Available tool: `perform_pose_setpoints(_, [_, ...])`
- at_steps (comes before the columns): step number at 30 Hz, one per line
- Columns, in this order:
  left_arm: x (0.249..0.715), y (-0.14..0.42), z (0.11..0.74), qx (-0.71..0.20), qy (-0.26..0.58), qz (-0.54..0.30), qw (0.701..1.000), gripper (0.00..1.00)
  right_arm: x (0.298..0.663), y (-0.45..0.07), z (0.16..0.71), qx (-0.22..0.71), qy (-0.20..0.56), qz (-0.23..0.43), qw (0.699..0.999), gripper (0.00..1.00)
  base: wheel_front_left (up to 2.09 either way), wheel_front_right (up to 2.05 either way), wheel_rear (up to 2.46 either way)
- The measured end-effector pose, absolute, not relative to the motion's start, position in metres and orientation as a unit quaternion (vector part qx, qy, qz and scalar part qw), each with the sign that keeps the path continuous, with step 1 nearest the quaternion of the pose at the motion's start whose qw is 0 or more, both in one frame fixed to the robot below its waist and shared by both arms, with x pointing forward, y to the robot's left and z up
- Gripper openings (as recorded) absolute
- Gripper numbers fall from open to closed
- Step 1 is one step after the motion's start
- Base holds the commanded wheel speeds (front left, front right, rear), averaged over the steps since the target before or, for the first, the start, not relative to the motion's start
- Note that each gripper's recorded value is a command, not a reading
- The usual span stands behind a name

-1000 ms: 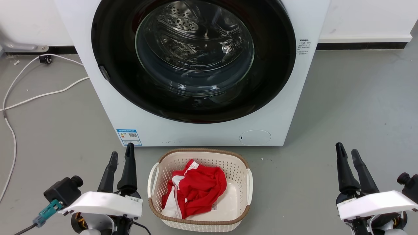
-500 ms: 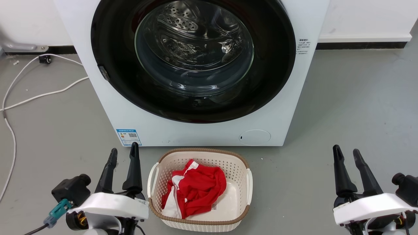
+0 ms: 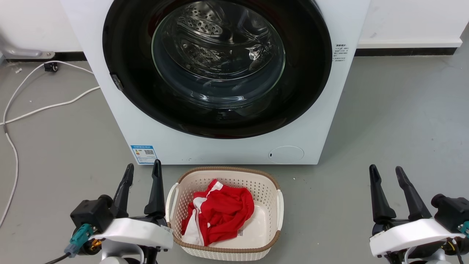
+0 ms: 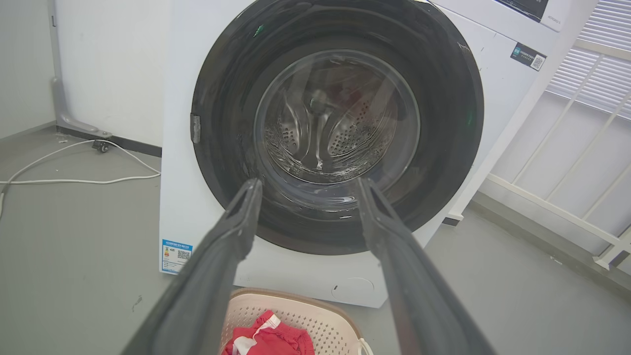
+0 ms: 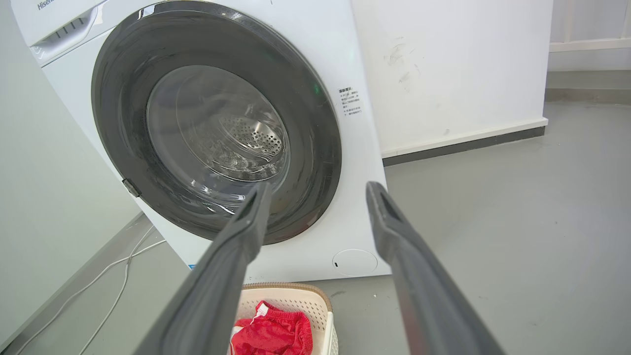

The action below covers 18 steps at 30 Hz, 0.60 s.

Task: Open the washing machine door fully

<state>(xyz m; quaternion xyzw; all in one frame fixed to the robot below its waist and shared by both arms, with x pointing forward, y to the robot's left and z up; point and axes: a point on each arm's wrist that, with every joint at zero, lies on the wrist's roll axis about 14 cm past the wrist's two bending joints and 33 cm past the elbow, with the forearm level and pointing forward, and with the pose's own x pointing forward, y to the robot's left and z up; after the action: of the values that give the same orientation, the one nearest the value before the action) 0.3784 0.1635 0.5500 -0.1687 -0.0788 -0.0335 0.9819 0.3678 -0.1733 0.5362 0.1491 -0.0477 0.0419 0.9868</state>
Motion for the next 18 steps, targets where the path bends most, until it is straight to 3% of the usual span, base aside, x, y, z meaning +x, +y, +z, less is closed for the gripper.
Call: perform_pose_setpoints(18, [0.3772, 0.1571, 0.5543, -0.085, -0.097, -0.04, 0.991, 1.0, 0.3658, -0.1691, 0.5316, 0.069, -0.036, 0.05, 0.996, 1.0, 0.0, 0.0, 0.0])
